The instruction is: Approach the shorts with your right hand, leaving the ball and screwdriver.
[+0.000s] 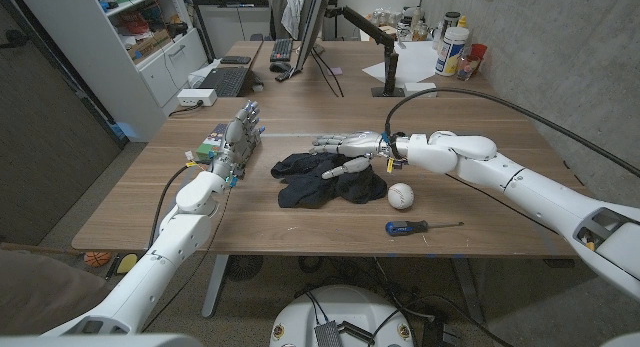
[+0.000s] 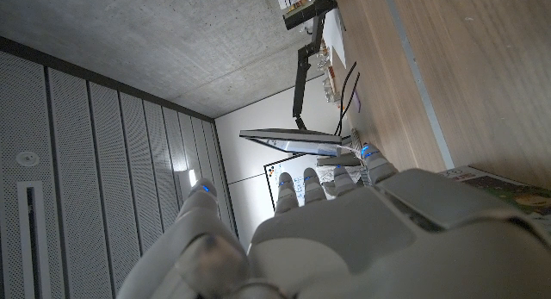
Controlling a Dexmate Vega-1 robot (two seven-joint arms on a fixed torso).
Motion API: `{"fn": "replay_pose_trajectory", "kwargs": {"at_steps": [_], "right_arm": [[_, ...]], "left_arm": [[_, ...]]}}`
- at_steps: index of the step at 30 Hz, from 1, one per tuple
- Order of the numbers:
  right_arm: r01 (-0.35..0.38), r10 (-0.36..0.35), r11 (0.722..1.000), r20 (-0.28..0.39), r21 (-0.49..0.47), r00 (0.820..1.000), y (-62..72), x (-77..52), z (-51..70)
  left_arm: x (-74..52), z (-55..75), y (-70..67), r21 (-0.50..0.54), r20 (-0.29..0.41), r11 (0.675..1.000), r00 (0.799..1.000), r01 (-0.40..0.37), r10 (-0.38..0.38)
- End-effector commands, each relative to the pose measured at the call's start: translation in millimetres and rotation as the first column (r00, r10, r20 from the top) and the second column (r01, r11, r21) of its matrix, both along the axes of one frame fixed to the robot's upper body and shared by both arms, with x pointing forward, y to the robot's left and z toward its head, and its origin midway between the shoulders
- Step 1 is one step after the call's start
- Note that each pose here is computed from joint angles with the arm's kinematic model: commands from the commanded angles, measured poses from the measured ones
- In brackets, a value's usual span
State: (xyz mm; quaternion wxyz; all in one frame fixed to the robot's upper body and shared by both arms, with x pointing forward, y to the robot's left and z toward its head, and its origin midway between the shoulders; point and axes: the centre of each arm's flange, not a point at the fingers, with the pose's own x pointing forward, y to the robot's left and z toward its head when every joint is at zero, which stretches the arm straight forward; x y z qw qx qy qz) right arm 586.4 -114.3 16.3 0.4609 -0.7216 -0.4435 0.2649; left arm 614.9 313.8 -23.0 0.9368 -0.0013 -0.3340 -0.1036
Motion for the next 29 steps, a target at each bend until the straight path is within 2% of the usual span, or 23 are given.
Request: {"fn": "replay_pose_trajectory", "kwargs": {"at_steps": [1,12,29], "right_arm": [[0.004,-0.004,1.000,-0.016,-0.008,1.000,1.7,0.0,-5.9],[0.008,-0.008,1.000,-0.018,-0.019,1.000,2.6,0.6,-7.9],[0.020,-0.021,0.999,-0.023,-0.039,1.000,0.9,3.5,-10.2]], "left_arm": [[0.0,-0.8,2.7,-0.004,0.003,1.000,1.000,-0.004,0.004],[-1.7,-2.0,4.2,-0.003,0.001,1.000,1.000,-0.005,0.005],[2.7,-1.7,4.0,-0.010,0.004,1.000,1.000,-0.005,0.005]]}}
